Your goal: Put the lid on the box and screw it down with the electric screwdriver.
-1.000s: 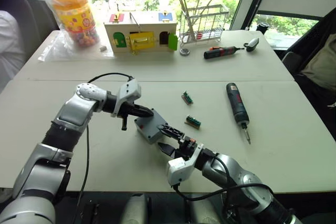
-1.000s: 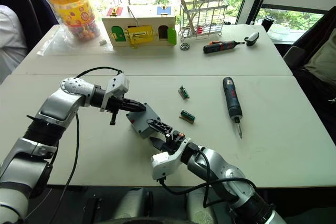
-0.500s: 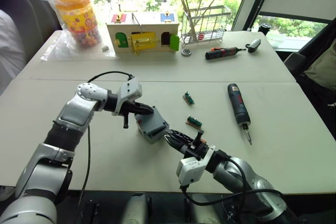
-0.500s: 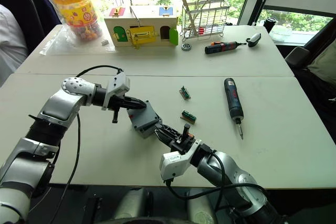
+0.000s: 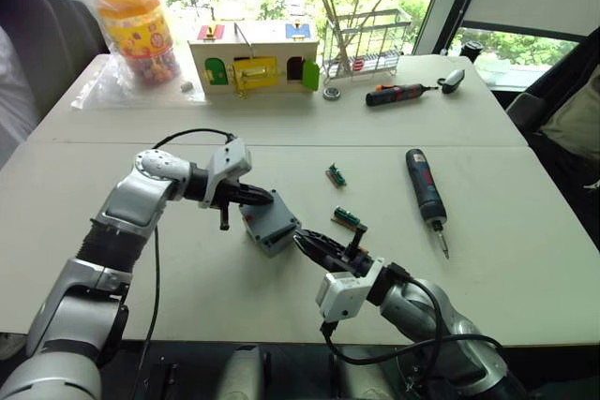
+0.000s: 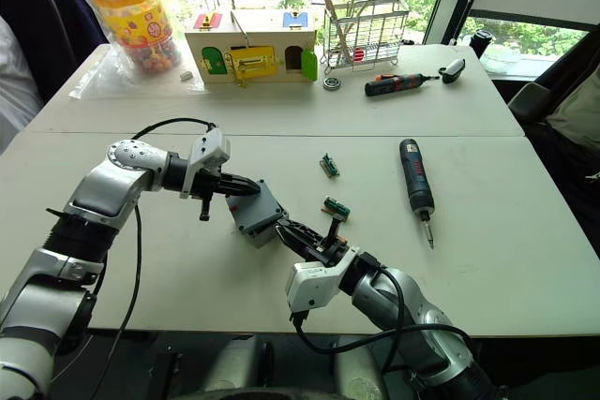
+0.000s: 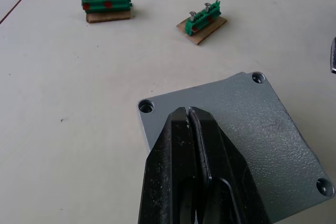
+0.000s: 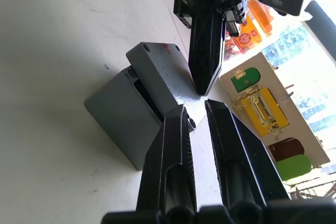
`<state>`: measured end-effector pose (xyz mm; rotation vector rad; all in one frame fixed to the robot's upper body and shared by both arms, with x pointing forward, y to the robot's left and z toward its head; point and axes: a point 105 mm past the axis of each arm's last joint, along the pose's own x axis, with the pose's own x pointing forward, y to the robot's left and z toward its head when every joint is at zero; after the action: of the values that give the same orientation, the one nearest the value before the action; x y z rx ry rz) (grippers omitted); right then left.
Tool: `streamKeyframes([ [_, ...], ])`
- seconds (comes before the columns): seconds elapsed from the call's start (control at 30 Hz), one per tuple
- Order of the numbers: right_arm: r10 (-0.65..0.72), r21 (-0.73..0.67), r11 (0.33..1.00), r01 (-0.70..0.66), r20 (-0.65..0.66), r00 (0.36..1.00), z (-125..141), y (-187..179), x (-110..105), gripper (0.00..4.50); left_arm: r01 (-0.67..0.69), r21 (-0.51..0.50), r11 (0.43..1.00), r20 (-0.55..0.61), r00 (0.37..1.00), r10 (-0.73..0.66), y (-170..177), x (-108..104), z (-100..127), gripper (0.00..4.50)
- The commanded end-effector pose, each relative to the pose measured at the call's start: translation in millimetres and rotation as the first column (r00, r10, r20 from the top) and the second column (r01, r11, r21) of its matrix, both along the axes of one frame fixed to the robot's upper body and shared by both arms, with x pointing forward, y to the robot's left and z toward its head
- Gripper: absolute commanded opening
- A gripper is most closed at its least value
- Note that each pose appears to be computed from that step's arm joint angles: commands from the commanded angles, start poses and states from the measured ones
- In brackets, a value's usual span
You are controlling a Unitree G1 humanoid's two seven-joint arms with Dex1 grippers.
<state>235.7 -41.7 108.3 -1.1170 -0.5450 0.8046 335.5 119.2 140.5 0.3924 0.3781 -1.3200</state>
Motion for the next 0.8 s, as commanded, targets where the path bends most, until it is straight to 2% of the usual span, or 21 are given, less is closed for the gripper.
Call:
streamKeyframes([
  [0.03,0.007,0.014,1.0,-0.007,0.024,1.0,5,1,1,0.55,-0.009,-0.005,1.0,-0.056,0.998,0.009,2,-3,-5,0.0],
  [0.17,0.007,0.012,1.0,-0.008,0.027,1.0,4,3,2,0.55,-0.018,-0.034,0.999,-0.061,0.998,0.016,3,-2,4,0.0],
  [0.3,-0.002,0.035,0.999,0.002,0.006,1.0,4,3,3,0.55,-0.06,-0.174,0.983,-0.075,0.996,0.047,1,5,37,0.0],
  [0.33,-0.01,0.053,0.999,0.011,-0.016,1.0,5,2,5,0.55,-0.076,-0.208,0.975,-0.08,0.995,0.061,3,8,46,0.0],
  [0.43,-0.043,0.19,0.978,0.084,-0.207,0.977,10,-5,11,0.55,-0.161,-0.254,0.954,-0.076,0.986,0.146,19,21,62,0.0],
  [0.6,0.017,0.358,0.923,0.14,-0.404,0.915,30,-12,11,0.55,-0.254,-0.169,0.952,-0.061,0.967,0.247,46,32,44,0.0],
  [0.73,0.147,0.39,0.908,0.153,-0.638,0.756,24,-5,-6,0.55,-0.243,-0.131,0.961,-0.111,0.967,0.23,49,23,25,0.0],
  [0.8,0.181,0.401,0.9,0.173,-0.704,0.687,22,-2,-10,0.55,-0.235,-0.121,0.964,-0.129,0.967,0.22,49,19,18,0.0],
])
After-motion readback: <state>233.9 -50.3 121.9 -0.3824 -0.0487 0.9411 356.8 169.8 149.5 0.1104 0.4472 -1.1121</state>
